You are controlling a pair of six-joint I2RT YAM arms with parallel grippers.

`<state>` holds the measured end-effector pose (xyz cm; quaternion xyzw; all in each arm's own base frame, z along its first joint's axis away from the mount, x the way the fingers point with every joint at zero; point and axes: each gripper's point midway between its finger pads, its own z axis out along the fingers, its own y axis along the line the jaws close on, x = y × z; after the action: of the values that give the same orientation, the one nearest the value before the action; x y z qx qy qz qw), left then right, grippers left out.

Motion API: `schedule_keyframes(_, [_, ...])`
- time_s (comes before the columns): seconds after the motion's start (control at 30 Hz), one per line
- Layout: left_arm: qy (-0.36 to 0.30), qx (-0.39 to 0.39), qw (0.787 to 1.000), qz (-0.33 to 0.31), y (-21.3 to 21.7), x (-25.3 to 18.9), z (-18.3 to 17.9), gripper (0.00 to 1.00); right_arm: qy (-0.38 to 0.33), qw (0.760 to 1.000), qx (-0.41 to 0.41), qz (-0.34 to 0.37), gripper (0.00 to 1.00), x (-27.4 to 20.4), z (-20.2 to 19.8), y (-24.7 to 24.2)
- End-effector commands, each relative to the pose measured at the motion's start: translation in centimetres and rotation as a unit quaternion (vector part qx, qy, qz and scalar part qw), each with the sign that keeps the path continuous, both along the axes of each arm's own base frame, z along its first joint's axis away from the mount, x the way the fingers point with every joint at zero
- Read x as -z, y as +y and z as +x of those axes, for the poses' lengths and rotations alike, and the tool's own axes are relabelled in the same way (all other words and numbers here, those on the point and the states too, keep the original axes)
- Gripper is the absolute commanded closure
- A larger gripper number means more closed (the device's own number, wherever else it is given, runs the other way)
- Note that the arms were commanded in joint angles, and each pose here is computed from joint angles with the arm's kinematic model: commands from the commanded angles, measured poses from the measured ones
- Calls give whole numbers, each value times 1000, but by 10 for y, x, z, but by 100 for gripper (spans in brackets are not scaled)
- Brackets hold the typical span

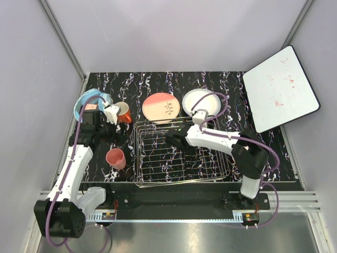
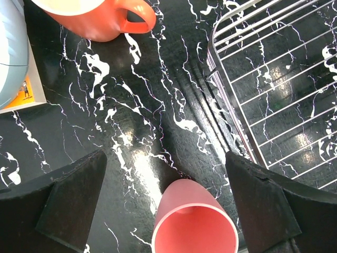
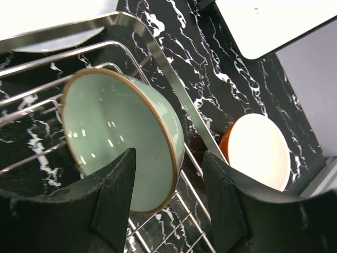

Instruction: Load the mixed dishes into the dish rack

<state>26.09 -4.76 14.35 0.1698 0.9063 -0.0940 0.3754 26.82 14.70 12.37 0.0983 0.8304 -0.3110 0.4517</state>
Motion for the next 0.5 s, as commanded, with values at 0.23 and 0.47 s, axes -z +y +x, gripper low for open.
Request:
schedule_keyframes(0.23, [-58, 7, 998, 5, -2, -27, 13, 1, -63, 968, 123, 210, 21, -92, -63, -92])
schedule_keyframes(0.47, [-62, 10, 998, -5, -7, -35, 14, 1, -67, 916, 181, 353, 25, -66, -111, -117])
